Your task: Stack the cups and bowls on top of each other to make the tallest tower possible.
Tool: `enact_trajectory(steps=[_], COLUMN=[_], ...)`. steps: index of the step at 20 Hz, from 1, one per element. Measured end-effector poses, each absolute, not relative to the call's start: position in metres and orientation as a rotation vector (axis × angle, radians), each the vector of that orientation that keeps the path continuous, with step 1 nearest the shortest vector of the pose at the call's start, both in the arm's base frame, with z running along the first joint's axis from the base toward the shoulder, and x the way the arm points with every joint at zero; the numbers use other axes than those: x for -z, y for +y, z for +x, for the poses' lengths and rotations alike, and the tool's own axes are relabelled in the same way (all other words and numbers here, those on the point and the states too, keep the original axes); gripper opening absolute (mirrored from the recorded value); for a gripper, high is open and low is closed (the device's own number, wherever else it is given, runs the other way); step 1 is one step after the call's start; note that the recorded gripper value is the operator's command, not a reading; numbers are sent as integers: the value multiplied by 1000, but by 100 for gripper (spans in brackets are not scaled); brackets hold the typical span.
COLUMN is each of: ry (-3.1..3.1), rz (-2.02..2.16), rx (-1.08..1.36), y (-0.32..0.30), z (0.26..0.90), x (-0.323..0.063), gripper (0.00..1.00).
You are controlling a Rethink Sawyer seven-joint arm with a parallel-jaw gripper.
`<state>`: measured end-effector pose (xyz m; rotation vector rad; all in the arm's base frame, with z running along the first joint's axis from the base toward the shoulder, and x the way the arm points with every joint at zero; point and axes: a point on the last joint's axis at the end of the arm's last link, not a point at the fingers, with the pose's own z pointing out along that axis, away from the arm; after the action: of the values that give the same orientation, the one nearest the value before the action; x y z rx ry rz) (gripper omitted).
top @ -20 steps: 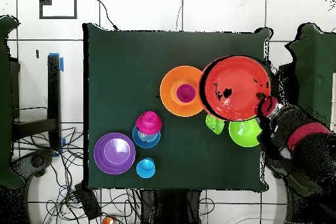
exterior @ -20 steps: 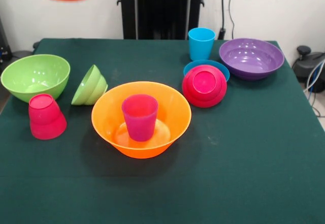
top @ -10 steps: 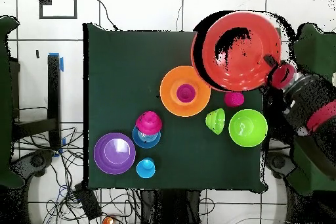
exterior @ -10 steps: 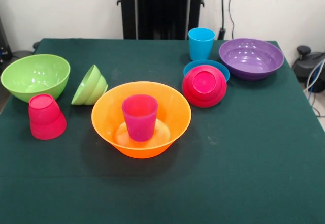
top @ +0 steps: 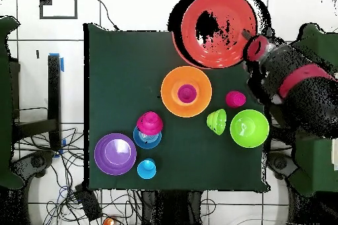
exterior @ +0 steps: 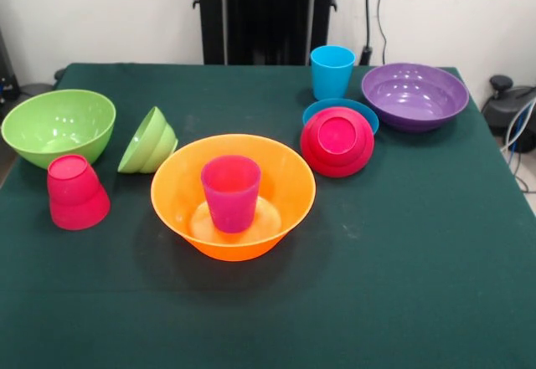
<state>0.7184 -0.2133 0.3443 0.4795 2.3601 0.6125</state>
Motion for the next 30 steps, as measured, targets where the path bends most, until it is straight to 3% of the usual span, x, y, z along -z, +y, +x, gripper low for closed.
enact_trajectory(steps=[10,30], ry=[2396,2417], rz=[470,582], rx=[-675,-687], y=[-192,-227], z=[733,757], x=[-288,-262], gripper=[0,0])
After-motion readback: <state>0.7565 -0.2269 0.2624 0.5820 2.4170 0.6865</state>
